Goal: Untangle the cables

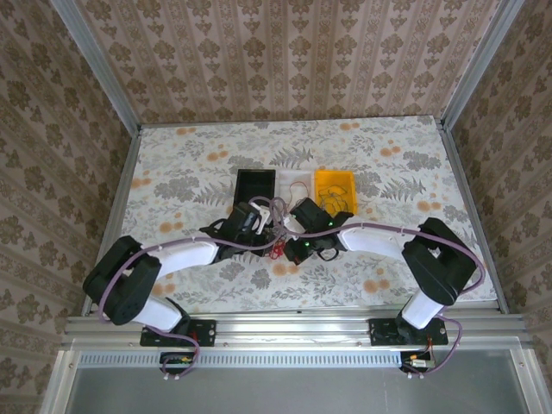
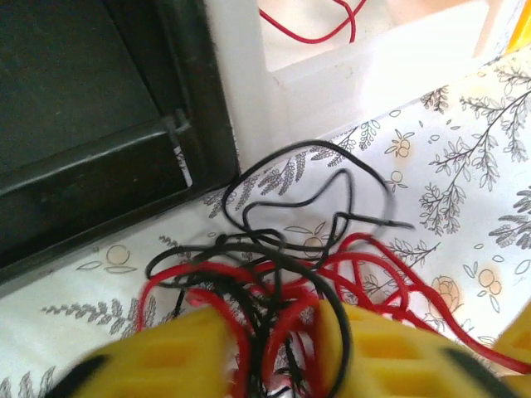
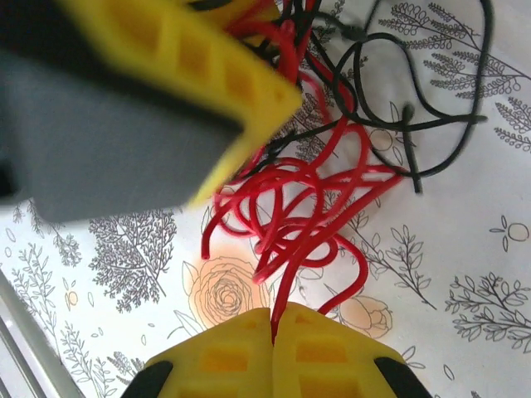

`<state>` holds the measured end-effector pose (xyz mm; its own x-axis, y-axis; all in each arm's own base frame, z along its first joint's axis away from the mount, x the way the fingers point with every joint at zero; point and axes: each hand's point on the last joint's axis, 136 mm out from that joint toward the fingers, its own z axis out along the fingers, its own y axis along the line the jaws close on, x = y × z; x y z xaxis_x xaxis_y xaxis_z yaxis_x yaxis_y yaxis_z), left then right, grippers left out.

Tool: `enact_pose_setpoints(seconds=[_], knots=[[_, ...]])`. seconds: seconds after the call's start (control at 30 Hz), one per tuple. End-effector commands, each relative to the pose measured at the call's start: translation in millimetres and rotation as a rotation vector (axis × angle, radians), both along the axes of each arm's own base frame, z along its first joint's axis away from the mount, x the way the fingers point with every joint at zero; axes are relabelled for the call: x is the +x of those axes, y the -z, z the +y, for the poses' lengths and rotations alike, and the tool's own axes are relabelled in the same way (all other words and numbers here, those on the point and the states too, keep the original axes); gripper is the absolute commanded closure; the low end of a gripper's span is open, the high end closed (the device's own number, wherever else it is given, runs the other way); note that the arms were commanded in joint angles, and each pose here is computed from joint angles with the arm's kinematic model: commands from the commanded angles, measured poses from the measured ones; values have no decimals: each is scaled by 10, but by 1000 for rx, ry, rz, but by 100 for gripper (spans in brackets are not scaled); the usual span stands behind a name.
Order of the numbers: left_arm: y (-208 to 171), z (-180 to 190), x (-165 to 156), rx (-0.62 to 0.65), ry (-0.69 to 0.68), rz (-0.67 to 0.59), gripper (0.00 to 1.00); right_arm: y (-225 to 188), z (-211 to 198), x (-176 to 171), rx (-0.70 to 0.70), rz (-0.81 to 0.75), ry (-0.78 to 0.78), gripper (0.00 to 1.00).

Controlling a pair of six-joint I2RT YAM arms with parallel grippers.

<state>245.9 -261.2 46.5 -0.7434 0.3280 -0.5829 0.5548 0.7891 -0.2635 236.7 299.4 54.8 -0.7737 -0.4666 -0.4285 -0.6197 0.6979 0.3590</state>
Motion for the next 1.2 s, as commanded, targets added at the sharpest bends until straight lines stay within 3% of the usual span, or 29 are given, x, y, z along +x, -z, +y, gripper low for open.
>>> enact_pose_setpoints(seconds=[0.0, 0.03, 0.17, 0.4, 0.5, 0.63, 0.93, 1.17], knots=[[115, 17, -58, 45, 25, 45, 95, -151, -74, 24, 69, -3, 44, 100], [153, 37, -61, 57, 21, 53, 100, -169, -126, 53, 81, -1, 71, 100], [266, 148, -89, 85, -20, 85, 100, -200, -442, 225, 106, -4, 232, 100], [313, 380, -96, 84, -119, 87, 100, -118, -1423, 502, 66, 1, 712, 100], [338, 480, -106, 90, -157, 90, 100, -205, -1644, 528, 121, -15, 830, 100], [354, 504, -110, 85, -170, 89, 100, -474, -1543, 542, 236, -65, 782, 100], [242, 199, -178, -48, -22, 85, 100, -1109, -787, 361, 416, -75, 383, 100], [130, 109, -185, -98, 21, 74, 100, -1274, -597, 994, 398, -158, 421, 99]])
